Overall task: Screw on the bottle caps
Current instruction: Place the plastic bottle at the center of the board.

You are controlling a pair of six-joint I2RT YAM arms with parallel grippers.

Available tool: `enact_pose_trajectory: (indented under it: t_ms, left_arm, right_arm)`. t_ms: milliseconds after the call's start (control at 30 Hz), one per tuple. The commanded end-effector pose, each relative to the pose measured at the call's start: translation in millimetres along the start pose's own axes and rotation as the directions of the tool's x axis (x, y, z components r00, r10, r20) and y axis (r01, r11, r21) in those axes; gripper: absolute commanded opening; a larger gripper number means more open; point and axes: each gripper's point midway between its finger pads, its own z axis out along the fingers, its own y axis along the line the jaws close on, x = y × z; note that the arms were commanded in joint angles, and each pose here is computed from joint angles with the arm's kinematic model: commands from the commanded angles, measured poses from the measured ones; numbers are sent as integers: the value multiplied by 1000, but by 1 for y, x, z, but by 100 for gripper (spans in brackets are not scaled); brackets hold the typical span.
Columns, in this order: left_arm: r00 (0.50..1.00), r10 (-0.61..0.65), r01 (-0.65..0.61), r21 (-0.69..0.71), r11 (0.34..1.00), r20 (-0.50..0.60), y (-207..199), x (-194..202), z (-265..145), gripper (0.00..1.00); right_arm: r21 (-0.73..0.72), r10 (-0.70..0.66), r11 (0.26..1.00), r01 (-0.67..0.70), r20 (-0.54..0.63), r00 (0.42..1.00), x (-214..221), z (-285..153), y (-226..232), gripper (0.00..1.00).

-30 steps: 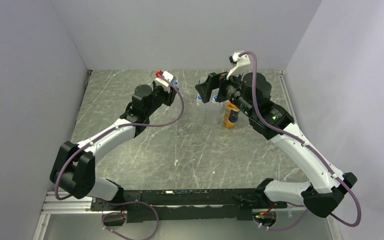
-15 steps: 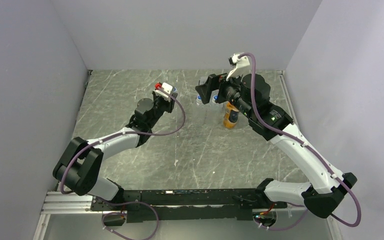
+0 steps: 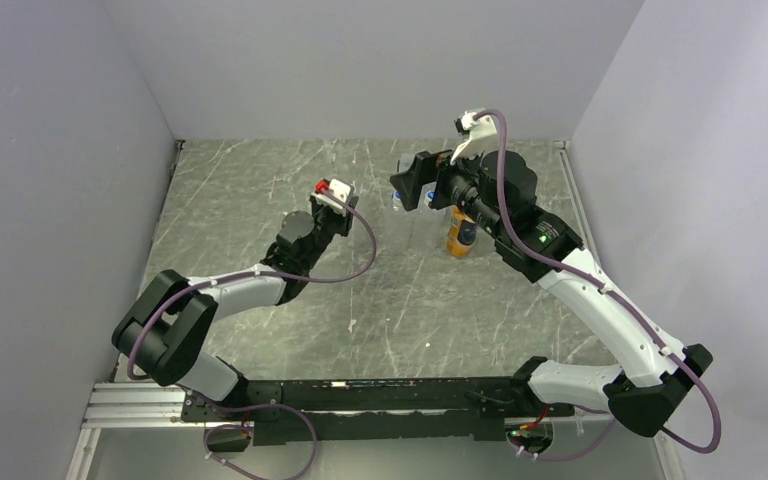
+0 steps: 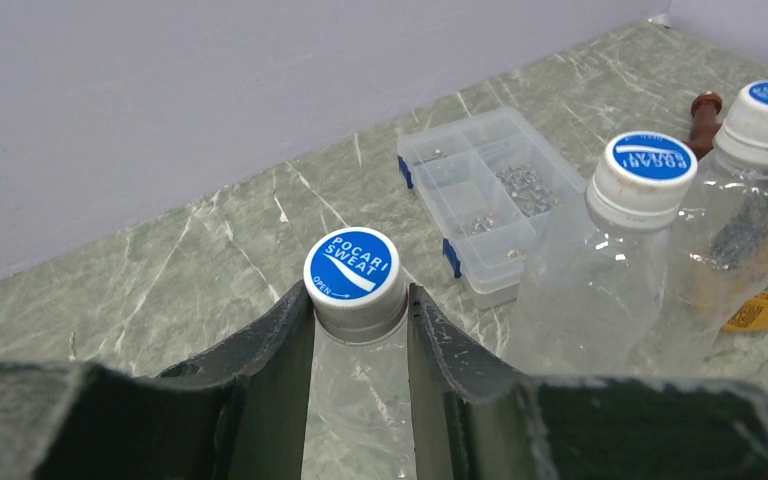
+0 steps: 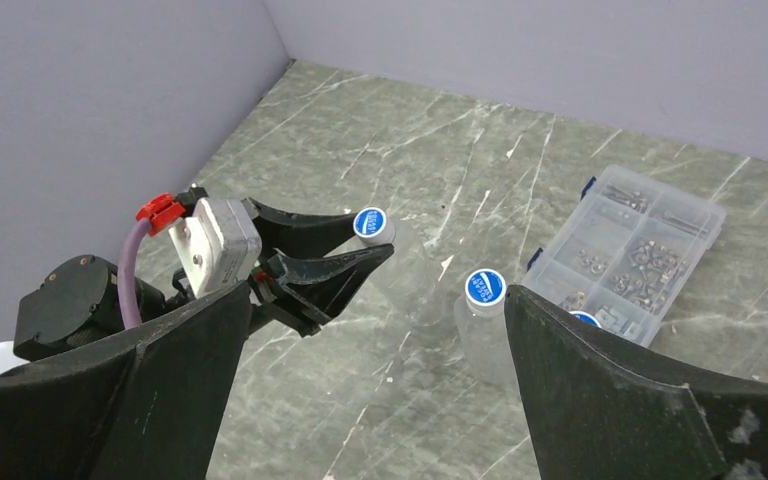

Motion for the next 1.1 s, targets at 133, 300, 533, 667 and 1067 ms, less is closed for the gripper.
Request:
enact_pose_trajectory:
  t_ms: [133, 300, 533, 667, 1067]
  left_arm:
    - [998, 24, -22, -39, 999, 58, -2, -8, -3, 1]
    - [999, 22, -20, -48, 999, 42, -3, -4, -5, 12]
    - [1000, 18, -16, -90, 996, 20, 4, -3, -5, 47]
    - [1000, 12, -10, -102, 995, 15, 6, -7, -5, 62]
    - [1000, 0, 3, -125, 992, 19, 11, -24, -4, 92]
  right_arm:
    - [-24, 11, 1000, -9, 69, 998, -18, -7, 4, 100]
    - [-22, 10, 1000, -9, 63, 998, -15, -5, 4, 100]
    - [-22, 6, 1000, -4, 60, 998, -14, -3, 3, 100]
    - [-26, 4, 1000, -2, 57, 998, -13, -1, 4, 100]
    - [-35, 5, 999, -3, 55, 998, -12, 2, 6, 100]
